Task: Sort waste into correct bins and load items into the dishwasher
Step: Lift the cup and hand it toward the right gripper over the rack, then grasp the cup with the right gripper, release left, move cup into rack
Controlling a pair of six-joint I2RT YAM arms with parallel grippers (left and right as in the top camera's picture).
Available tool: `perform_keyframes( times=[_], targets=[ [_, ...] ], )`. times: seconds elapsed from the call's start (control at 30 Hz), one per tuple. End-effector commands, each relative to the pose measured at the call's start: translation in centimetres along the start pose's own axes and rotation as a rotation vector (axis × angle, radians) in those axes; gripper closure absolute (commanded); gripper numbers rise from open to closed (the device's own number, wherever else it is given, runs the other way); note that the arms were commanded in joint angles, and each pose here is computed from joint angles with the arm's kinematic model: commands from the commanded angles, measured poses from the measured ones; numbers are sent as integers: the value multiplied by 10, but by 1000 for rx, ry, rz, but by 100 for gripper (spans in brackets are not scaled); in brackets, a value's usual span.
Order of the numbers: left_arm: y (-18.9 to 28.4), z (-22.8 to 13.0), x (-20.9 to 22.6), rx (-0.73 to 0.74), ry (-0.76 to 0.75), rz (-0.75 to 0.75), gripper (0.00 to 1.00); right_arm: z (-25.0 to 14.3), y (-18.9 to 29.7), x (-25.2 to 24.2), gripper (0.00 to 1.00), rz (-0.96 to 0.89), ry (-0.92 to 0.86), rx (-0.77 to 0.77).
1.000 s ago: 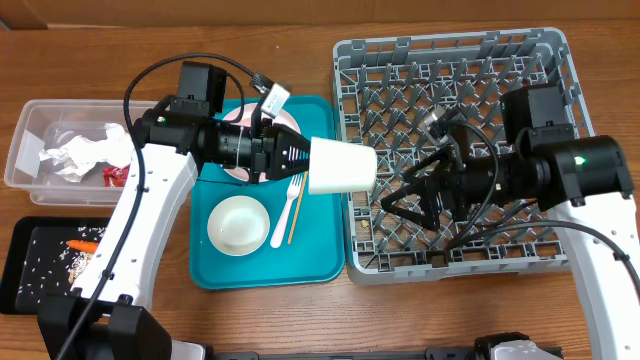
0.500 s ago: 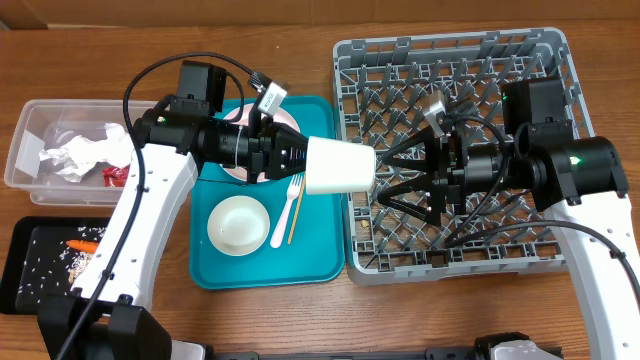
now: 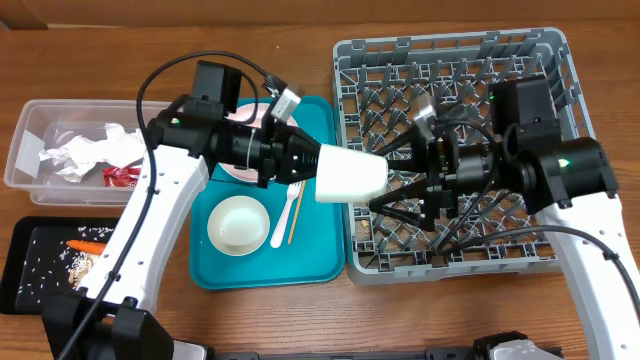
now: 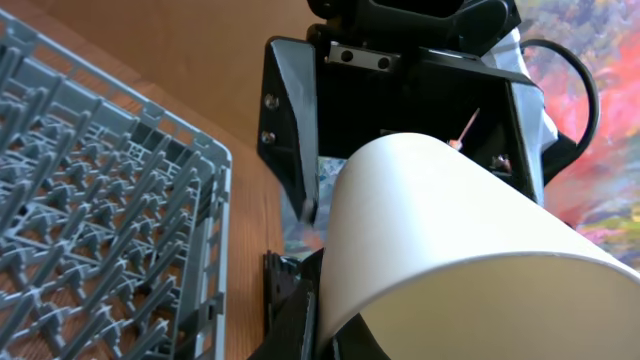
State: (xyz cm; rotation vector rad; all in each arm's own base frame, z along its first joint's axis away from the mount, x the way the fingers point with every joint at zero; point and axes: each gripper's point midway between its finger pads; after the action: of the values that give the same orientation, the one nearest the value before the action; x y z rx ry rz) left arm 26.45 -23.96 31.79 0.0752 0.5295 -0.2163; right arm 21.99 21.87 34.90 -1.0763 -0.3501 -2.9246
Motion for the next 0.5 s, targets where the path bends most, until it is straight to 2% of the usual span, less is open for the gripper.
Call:
perform_keyframes(
  times=[0.0,0.13,0.2,0.3,0.4,0.47],
  targets=[
    [-5,6,-9,-7,-52,-37,96,-2,-8,11,2,46,30,13],
    [-5,7,-9,-7,-54,-36,96,-4,-13,11,7,44,38,30],
    [-5,7,-9,-6,-54,-36,96,-5,-13,11,15,39,39,33],
    [-5,6,-9,-6,-55,-35,96,-4,-13,11,32,39,40,33],
    [-5,6,-9,-6,-55,-35,96,-4,-13,10,36,39,48,30],
    [-5,5,-7,1,-54,-24,96,-3,-13,10,43,39,55,28]
  ],
)
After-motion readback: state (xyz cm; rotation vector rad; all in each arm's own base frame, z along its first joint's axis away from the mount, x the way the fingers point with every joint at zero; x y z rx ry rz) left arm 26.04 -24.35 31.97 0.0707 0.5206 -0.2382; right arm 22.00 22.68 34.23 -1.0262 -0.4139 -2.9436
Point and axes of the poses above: each gripper's point midway between its finger pads, its own y axis back along the fingers, its own x axis along the line the jaws close on, z = x × y, and after that the axes turned 11 degrees about -y, right-handed
